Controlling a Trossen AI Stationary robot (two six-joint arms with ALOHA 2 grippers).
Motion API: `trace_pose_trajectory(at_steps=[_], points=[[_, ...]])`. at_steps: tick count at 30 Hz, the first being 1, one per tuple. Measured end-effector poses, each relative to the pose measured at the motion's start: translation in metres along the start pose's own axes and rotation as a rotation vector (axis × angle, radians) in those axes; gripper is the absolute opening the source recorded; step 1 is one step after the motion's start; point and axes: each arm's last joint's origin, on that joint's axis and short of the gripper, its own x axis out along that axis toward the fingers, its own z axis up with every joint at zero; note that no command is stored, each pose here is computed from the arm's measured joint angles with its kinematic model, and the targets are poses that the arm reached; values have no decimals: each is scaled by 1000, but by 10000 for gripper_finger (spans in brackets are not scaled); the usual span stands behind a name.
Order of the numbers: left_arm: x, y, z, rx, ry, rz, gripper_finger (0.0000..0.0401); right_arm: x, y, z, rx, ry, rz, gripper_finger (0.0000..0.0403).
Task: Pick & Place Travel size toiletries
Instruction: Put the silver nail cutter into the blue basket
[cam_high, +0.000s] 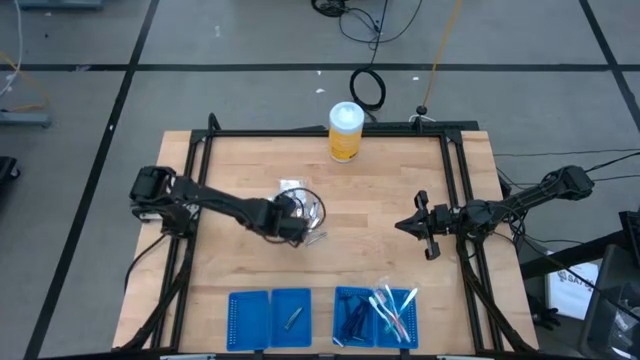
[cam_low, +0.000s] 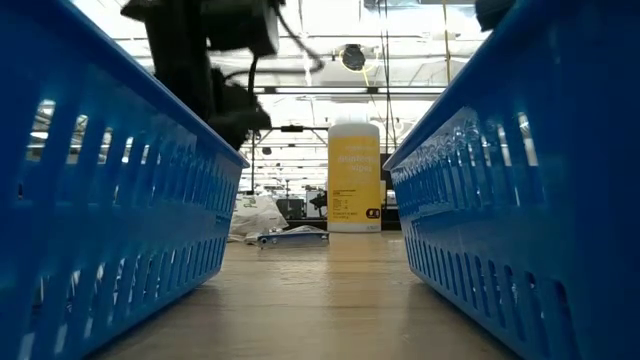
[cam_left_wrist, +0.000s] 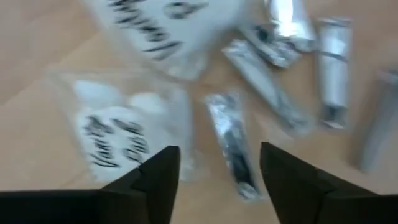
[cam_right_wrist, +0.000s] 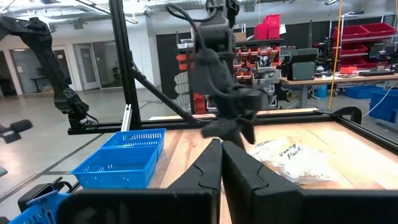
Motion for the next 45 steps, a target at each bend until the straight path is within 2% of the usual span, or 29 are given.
trace_pose_trajectory(at_steps=[5, 11, 13, 20, 35, 41, 45], points=[[12, 9, 2, -84, 29, 11, 258, 0, 0, 0, 0, 1, -1, 4], [15, -2, 4, -72, 7, -125, 275, 0, 0, 0, 0, 0, 0, 4], [15, -3, 3, -67, 8, -130, 275, 0, 0, 0, 0, 0, 0, 4], [16, -2, 2, -84, 14, -111, 263, 0, 0, 0, 0, 0, 0, 4], [47, -11, -7, -54, 120, -70, 252, 0, 0, 0, 0, 0, 0, 4], [49, -12, -8, -50, 131, -65, 229, 0, 0, 0, 0, 0, -1, 4], [49, -12, -8, -37, 137, -66, 199, 0, 0, 0, 0, 1, -1, 4]])
